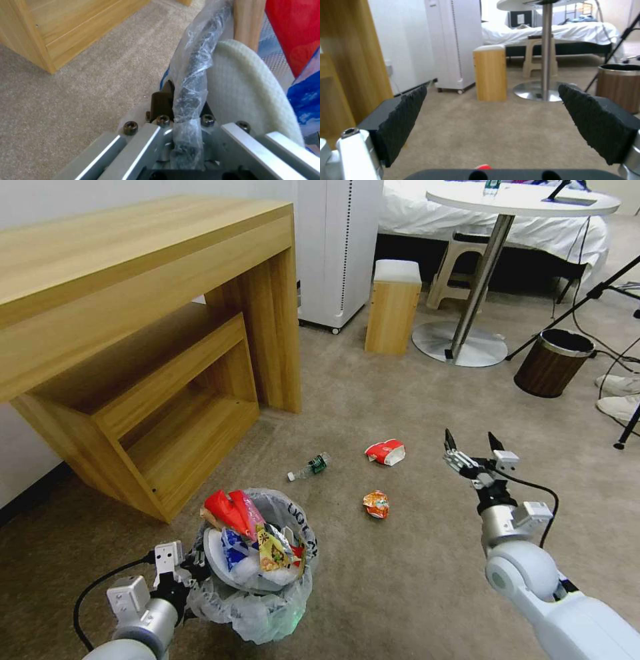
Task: Pick up the trash bin and place the garbage on the floor into it.
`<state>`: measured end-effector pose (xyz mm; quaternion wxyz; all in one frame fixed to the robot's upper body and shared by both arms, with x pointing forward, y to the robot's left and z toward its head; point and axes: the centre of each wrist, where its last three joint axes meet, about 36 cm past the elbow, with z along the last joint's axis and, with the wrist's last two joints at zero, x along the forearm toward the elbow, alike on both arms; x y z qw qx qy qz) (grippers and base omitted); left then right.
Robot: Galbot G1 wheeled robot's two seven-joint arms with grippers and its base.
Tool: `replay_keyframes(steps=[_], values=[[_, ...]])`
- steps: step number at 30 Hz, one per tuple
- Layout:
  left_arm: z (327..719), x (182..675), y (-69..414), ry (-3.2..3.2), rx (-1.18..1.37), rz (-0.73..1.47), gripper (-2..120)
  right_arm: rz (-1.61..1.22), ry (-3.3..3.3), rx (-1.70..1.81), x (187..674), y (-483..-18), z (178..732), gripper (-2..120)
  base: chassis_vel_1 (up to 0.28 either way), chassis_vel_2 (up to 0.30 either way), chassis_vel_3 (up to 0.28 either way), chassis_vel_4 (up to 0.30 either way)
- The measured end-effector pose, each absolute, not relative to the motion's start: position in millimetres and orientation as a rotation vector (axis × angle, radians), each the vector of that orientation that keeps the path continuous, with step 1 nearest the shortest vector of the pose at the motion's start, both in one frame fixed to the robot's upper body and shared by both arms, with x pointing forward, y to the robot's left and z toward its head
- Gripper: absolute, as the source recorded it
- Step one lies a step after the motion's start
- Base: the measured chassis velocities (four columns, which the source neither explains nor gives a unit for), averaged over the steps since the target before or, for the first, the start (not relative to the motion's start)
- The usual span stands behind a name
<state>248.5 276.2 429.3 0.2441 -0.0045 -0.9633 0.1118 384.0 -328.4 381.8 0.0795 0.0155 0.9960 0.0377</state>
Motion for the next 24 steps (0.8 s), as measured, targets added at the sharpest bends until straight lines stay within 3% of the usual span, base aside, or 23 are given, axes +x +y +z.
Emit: replay_keyframes(steps=[24], values=[[428.0,246.6,277.8,-2.632,-0.019,0.276,0,0.048,2.982,0.072,363.9,-327.9,361.8,100,0.0,0.0,0.0,0.0]])
